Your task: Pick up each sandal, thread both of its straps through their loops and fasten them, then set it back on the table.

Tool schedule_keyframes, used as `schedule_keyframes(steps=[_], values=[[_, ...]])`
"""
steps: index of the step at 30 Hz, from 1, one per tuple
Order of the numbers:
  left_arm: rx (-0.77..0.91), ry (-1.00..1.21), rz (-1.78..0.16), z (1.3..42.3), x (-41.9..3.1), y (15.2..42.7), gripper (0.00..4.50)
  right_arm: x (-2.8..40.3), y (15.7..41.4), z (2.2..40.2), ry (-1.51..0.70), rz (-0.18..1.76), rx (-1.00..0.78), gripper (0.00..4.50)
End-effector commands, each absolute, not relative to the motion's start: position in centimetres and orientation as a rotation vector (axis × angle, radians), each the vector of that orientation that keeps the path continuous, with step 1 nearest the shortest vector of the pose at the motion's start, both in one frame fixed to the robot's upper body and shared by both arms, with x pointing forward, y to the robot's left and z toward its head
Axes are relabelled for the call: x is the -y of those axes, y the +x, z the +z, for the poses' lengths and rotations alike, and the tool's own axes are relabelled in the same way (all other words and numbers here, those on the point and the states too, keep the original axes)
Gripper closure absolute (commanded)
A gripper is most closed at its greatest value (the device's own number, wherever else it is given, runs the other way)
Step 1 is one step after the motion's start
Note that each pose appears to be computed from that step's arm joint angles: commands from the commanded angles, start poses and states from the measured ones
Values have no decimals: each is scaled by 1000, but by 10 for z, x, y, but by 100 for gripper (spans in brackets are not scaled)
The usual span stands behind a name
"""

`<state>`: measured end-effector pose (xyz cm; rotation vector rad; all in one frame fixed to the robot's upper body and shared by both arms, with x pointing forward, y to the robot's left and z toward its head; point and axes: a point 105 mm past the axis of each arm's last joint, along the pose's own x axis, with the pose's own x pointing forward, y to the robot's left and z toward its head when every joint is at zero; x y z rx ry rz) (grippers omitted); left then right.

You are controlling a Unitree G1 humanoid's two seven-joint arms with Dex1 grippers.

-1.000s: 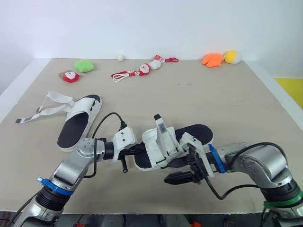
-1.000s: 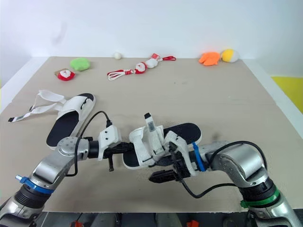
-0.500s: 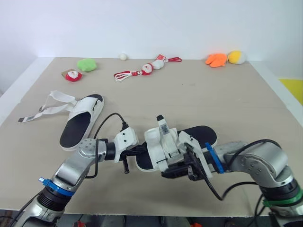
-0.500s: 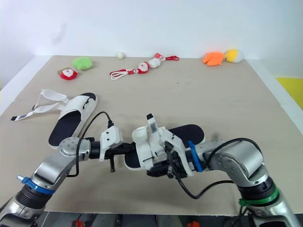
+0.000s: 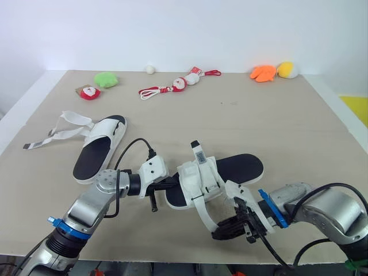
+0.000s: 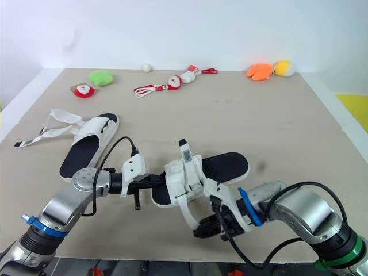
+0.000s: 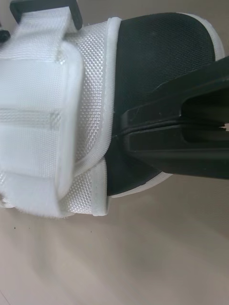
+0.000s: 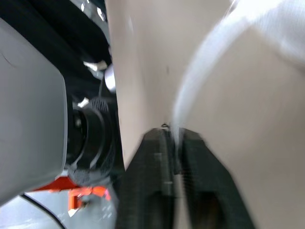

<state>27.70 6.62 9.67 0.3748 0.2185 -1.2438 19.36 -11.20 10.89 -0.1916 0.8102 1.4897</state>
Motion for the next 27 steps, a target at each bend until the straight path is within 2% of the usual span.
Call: schedule_keyframes(steps=[1,5,7,14,18,22,27], values=[[-397,353,-1260,60,-73,264,450,122,186,125,-383,1581,-688,200],[-398,350,-1259,59,-73,263,450,146,190,121,-658,1616,-550,2],[-399,349,-1258,59,-73,263,450,153,194,123,-769,1652,-400,2],[-397,349,-1260,58,-72,263,450,158,223,133,-1289,1633,327,2],[-395,349,-1259,58,-71,264,450,152,221,127,-1546,1653,702,2],[-397,348,-1260,58,-71,263,450,148,212,116,-1650,1701,929,2],[-397,353,-1265,58,-71,264,450,132,205,104,-1681,1741,1043,2]])
